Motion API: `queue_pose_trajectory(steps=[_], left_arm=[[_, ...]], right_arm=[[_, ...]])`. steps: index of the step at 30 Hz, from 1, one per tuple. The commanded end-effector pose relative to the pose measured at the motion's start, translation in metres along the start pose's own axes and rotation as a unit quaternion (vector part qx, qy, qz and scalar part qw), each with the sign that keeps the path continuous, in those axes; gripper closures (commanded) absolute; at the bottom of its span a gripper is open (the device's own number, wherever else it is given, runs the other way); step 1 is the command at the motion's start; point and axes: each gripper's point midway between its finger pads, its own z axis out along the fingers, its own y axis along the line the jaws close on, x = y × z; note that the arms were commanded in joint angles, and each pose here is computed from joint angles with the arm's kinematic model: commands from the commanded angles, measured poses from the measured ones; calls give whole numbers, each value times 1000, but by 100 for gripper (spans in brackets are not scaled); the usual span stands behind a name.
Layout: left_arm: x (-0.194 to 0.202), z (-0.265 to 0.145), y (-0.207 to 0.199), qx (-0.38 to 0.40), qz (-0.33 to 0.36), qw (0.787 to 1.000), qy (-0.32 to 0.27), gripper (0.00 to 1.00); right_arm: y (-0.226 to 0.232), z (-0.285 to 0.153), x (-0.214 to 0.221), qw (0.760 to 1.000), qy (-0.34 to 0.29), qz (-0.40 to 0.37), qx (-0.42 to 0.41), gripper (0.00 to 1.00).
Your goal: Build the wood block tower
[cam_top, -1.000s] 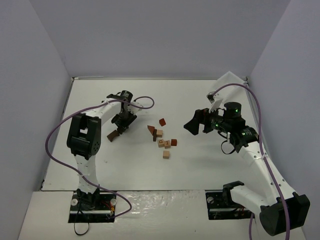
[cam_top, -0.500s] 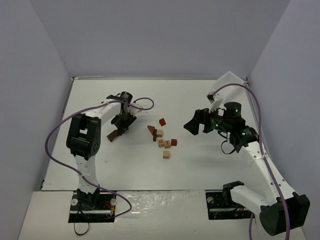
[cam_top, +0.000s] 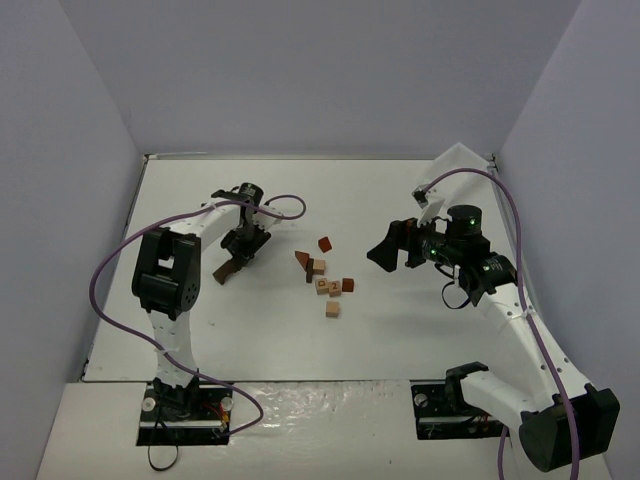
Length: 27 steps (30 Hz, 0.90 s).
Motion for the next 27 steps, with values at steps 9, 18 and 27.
queue_pose_trajectory(steps=[9,18,27], left_arm=[[-9,-26,13,-25,-14,999,-32,64],[-9,-27,15,-25,-22,999,-35,61],[-6,-29,11,-21,-31,999,-37,60]], right_arm=[[7,0,-12,999,-21,-19,-20,3],[8,0,-12,999,-20,-20,-23,3],[8,-1,-11,999,-21,-19,-23,3]])
